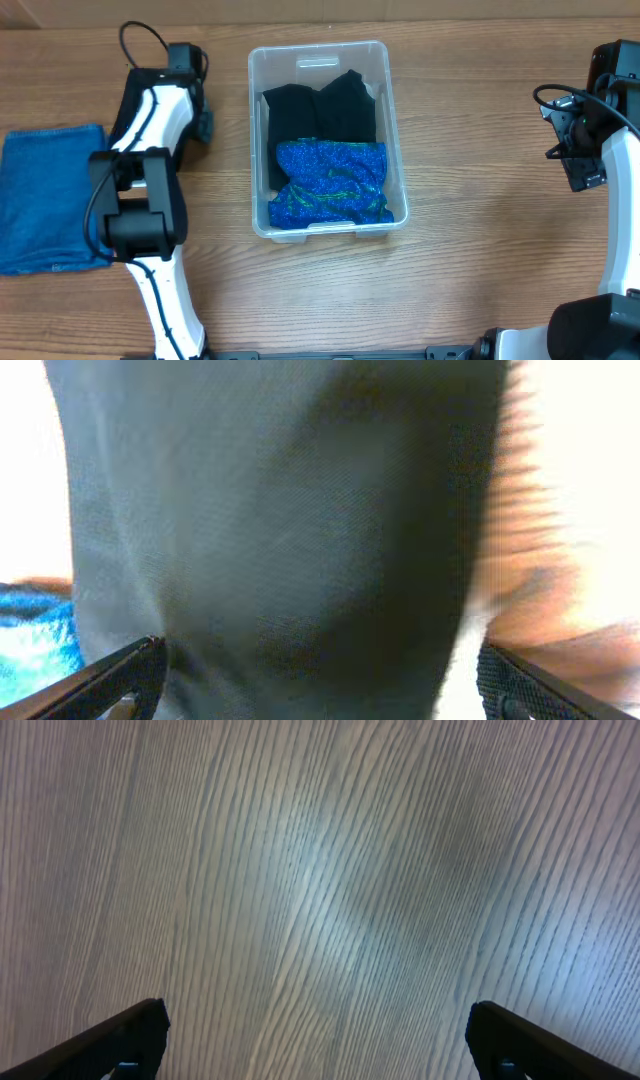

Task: Pack container
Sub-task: 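Lower and close the left gripper on the black cloth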

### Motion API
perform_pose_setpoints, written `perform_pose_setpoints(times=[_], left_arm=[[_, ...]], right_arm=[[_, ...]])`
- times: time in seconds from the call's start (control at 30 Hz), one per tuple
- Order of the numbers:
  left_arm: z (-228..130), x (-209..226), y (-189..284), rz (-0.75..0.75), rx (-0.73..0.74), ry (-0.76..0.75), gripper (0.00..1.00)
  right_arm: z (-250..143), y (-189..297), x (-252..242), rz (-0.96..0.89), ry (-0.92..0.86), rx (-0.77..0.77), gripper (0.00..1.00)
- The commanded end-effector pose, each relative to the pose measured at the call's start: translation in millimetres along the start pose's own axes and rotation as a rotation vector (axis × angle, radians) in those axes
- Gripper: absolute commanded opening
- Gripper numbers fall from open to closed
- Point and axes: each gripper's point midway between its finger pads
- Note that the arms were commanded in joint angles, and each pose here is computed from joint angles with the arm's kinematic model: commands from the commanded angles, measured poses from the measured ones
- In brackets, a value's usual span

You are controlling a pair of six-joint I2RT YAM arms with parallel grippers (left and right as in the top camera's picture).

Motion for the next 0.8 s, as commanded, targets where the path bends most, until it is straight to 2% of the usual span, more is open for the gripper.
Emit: perform_pose_setpoints(times=[0.0, 0.07, 0.43, 0.67, 0.77], left_arm=[[-4.4, -9.3, -17.2, 0.036, 0.046, -0.009, 1.00], [-5.9, -1.1, -19.2, 0.091, 0.059, 0.001, 1.00], [-22.5, 32.1, -35.8, 0.133, 0.096, 0.074, 1.00], [-18.0, 20.9, -40.1, 0.040, 0.063, 0.094, 0.99], [-18.5, 20.1, -40.1, 0.036, 0.064, 0.092, 0.79]], right_arm=[[1.6, 1.1, 0.2, 0.004, -0.008, -0.006, 1.00], [1.5, 1.1, 0.1, 0.004, -0.008, -0.005, 1.00], [1.5, 1.1, 0.1, 0.004, -0.008, -0.005, 1.00], [1.6, 1.1, 0.1, 0.003, -0.008, -0.005, 1.00], [1.6, 1.1, 0.2, 0.004, -0.008, -0.006, 1.00]])
Point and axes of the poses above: each gripper's point midway between its finger pads, its own y axis back along the fingers, its own x axis along the line the jaws close on, z = x × y, and after that the axes turned 8 degrees about -y, right-handed
